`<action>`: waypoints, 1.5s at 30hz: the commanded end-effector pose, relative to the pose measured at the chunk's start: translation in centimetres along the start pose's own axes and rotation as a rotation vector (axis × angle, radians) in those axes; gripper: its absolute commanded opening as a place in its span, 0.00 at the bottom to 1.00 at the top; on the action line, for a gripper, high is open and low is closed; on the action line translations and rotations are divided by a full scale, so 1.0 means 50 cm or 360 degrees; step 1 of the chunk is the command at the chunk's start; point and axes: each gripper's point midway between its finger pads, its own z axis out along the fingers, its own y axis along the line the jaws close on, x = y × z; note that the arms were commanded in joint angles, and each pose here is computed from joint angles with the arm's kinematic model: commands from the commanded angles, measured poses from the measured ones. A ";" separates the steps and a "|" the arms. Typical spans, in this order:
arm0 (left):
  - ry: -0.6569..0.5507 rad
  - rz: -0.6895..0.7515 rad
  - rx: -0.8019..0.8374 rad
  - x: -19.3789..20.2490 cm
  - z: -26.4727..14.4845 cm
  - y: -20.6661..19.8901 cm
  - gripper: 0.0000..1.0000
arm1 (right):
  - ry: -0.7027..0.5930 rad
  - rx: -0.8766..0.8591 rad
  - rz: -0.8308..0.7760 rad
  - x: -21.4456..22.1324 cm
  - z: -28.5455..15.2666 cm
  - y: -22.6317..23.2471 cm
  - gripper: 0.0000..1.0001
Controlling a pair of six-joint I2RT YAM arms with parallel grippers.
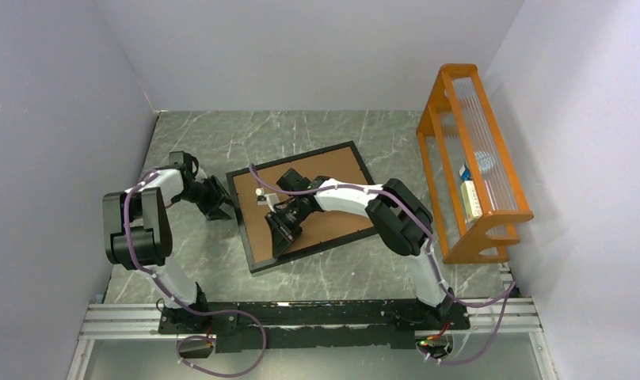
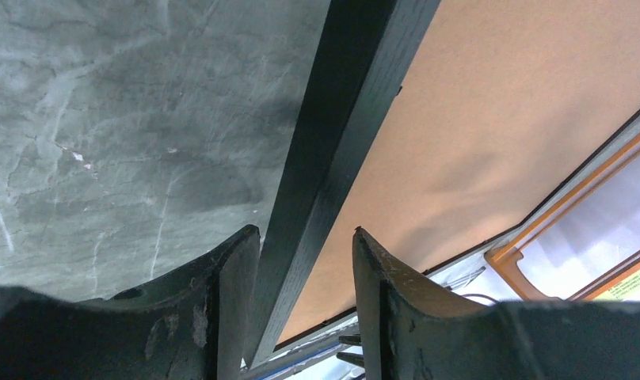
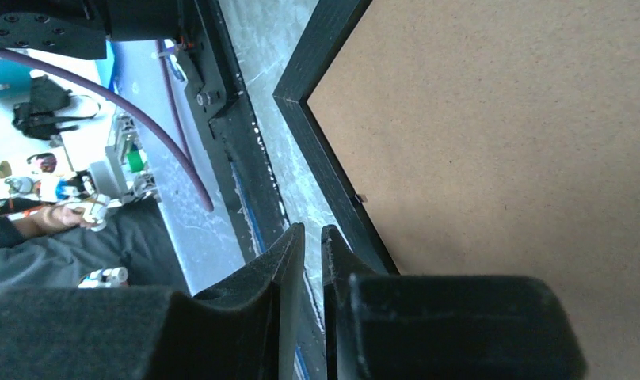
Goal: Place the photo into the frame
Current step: Install the photo frame at the center of the board.
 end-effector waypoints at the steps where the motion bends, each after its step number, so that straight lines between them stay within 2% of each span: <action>1: 0.0031 0.0050 0.0029 0.008 0.002 0.001 0.51 | 0.0000 -0.0154 -0.0054 -0.024 -0.003 0.043 0.18; 15: 0.0050 0.0044 0.0045 0.008 0.007 -0.001 0.47 | 0.0006 -0.0031 0.0050 -0.023 0.038 -0.008 0.25; 26: 0.0052 0.0045 0.0037 0.010 0.006 0.001 0.46 | 0.0046 0.0168 0.0129 -0.002 0.059 -0.082 0.26; 45: 0.0055 0.0047 0.0034 0.011 0.007 0.002 0.44 | 0.0059 0.0288 0.0227 0.017 0.069 -0.173 0.30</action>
